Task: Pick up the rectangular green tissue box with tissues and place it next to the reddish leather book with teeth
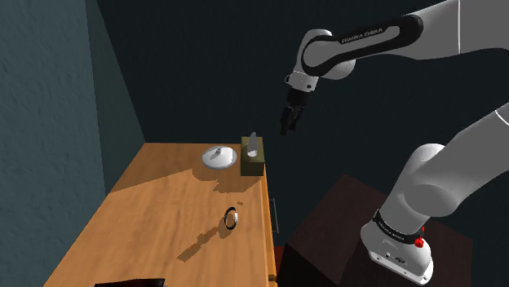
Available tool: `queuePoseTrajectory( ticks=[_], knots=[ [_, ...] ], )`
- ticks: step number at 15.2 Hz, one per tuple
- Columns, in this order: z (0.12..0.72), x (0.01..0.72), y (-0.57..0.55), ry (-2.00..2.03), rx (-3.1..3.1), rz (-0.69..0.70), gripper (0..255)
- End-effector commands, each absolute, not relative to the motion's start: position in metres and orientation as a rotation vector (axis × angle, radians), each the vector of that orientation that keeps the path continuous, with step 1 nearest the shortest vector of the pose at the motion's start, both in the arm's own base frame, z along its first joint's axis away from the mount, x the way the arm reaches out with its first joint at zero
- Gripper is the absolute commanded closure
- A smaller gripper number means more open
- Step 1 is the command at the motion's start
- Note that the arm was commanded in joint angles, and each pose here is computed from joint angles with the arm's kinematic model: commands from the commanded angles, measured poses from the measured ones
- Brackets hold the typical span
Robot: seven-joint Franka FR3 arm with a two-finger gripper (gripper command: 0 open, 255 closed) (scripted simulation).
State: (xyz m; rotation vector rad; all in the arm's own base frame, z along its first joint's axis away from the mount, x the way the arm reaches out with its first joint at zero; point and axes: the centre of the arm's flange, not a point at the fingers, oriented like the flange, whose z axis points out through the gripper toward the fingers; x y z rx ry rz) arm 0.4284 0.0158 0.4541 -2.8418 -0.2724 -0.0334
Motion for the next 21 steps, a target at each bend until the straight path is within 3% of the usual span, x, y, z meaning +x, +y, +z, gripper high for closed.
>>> queuePoseTrajectory(
  ticks=[1, 8, 21],
  knots=[
    [0.441, 0.45, 0.023, -0.283, -2.817, -0.07, 0],
    [0.396, 0.512, 0.043, -0.318, -2.731, -0.173, 0],
    [0.36, 0.515, 0.058, -0.318, -2.731, -0.173, 0]
  ],
)
